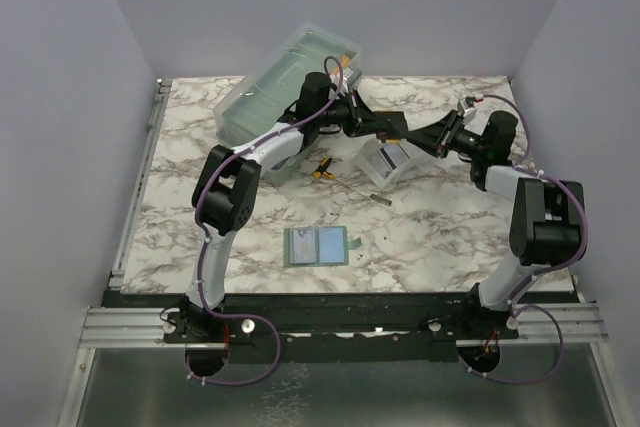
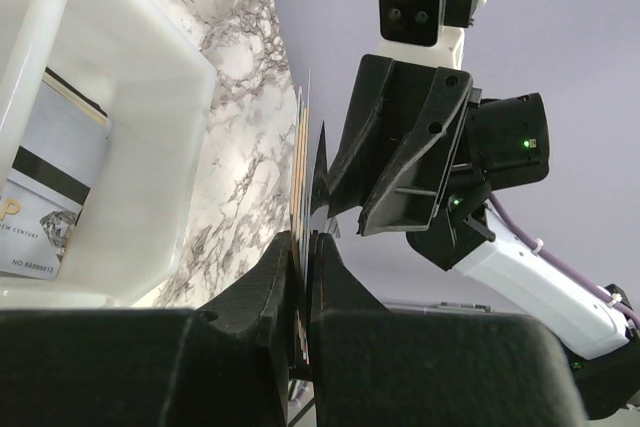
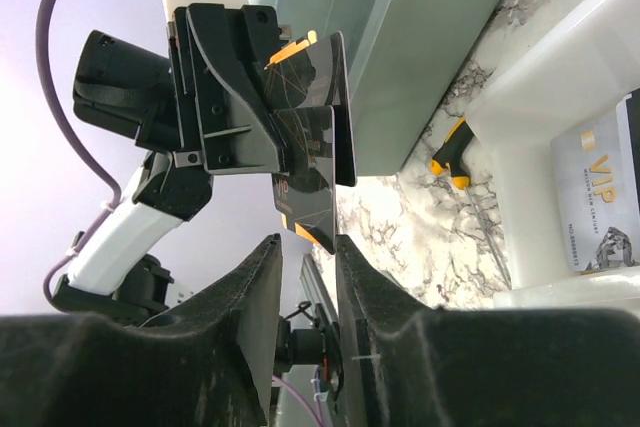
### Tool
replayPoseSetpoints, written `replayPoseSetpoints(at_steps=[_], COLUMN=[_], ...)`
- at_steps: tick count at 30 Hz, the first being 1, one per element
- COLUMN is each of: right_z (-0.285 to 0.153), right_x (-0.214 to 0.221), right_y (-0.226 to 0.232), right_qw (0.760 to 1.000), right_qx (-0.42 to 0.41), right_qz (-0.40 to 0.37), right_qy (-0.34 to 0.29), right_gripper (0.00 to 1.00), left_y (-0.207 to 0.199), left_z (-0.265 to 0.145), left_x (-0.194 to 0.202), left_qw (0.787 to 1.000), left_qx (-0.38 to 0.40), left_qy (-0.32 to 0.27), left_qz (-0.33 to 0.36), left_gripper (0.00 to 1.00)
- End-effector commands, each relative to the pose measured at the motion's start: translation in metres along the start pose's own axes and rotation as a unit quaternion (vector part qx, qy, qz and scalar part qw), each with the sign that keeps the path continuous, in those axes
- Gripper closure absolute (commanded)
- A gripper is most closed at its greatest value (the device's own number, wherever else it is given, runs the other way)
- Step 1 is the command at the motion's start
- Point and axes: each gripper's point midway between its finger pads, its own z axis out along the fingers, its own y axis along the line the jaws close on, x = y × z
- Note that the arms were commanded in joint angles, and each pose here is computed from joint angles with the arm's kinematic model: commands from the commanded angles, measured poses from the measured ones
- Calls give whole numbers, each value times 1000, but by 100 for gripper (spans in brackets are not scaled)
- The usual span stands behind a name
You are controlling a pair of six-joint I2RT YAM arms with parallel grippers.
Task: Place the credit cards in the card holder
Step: Place the credit card in the storage box.
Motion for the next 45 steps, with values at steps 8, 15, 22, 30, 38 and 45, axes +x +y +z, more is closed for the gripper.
replayPoseSetpoints(at_steps=[8,15,22,30,38,45], right_z=[-3,2,9,13,9,8], right_x=[3,-1,-11,-16,-25,-31], right_y=[18,14,3,-17,-45,-54], right_qw=[999,999,999,998,996,996], right_qx=[-44,-47,-40,-18,4,16], right_qz=[9,20,31,46,64,55], right_qy=[-1,-3,-18,-31,-60,-66], right_gripper=[76,75,81,100,100,100], left_y=[-2,-1,9,40,78,101], left_z=[3,8,14,22,30,38], left_x=[7,11,13,6,3,2], left_qw=[1000,1000,1000,999,995,991], left_qx=[6,4,-3,-50,-101,-133], left_qy=[12,14,14,-6,-16,-18], left_qz=[5,1,-5,-1,4,3], left_gripper=[100,100,100,99,91,81])
